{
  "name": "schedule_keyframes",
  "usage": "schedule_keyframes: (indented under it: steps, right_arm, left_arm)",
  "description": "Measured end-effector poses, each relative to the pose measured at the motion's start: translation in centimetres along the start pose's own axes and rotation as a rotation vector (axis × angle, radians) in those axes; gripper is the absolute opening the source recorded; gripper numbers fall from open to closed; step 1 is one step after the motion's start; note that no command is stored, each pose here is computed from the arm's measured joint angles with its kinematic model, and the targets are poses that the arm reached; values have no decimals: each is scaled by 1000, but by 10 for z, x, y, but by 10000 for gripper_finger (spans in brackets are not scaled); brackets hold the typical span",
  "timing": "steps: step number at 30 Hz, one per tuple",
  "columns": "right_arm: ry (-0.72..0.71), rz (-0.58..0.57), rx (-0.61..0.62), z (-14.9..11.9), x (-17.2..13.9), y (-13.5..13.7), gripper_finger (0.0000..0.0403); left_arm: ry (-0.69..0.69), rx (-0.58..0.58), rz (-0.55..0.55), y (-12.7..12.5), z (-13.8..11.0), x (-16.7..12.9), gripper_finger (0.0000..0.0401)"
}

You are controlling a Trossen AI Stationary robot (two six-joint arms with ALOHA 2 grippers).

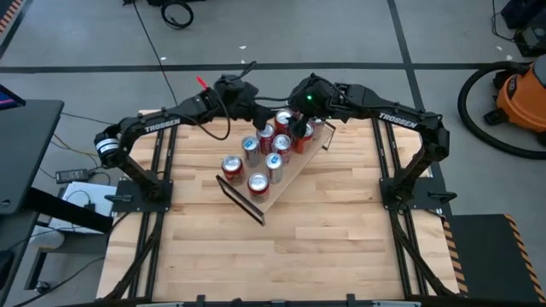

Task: Place canned beverage on shelf
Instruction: Adjust the soda cans on the shelf, then return to Home Position

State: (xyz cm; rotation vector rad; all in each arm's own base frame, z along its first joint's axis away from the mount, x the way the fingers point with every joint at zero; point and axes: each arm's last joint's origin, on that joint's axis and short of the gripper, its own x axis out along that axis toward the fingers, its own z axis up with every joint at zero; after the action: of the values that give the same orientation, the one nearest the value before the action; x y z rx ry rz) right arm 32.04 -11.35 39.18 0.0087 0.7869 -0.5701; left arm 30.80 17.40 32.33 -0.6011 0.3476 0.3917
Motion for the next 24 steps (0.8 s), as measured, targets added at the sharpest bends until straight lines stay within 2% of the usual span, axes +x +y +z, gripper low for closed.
schedule_keyframes:
  steps: [10,18,21,24]
  right_arm:
    - [0,0,-7,0,0,0,348]
    - [-2,-2,-14,0,0,0,348]
    - [-17,7,21,5,-8,-2,348]
    - [-23,43,69,11,-23,0,348]
  left_arm:
    - [19,27,-38,-10,-5,2,192]
    - [7,14,-14,-1,0,0,192]
    - [-9,13,-6,1,4,-7,192]
    - [-50,63,1,-3,10,-24,192]
